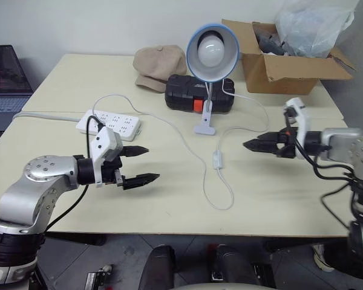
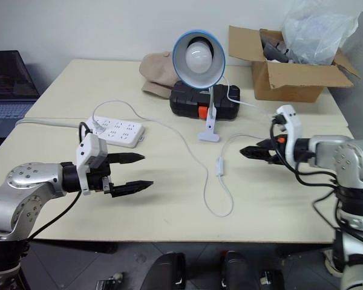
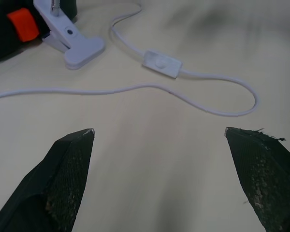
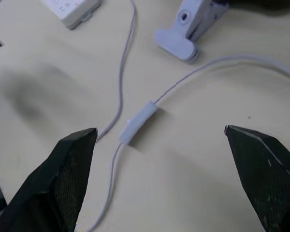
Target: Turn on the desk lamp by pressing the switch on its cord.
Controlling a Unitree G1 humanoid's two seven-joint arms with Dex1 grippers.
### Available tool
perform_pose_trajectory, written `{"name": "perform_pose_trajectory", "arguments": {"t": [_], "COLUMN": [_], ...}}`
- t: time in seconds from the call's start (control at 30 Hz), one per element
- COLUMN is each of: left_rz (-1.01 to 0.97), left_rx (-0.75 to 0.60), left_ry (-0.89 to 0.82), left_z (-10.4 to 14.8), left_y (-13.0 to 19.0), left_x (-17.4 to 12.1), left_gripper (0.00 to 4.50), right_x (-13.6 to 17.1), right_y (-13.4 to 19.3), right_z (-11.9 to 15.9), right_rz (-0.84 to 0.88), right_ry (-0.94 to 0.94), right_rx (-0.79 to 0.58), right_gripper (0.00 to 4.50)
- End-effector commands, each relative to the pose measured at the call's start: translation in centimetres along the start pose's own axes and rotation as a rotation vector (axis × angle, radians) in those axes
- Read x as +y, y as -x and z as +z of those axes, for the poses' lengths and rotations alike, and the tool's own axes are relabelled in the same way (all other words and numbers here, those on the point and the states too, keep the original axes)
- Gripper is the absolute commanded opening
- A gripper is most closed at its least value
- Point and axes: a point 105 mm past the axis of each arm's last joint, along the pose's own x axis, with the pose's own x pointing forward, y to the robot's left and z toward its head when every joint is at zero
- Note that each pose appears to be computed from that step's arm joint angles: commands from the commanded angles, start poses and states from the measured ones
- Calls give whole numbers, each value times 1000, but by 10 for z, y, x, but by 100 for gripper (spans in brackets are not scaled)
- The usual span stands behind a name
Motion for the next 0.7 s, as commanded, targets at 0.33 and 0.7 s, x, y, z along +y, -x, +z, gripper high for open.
{"name": "perform_pose_trajectory", "arguments": {"t": [0.33, 0.7], "left_rz": [-79, -76], "left_rx": [2, -10], "left_ry": [-82, -81], "left_z": [6, 6], "left_y": [-17, -21], "left_x": [-16, -19], "left_gripper": [450, 450], "right_x": [4, 6], "right_y": [-67, -91], "right_z": [-5, -4], "right_rz": [-41, -21], "right_ry": [-233, -282], "right_rx": [109, 151], "right_gripper": [442, 442]}}
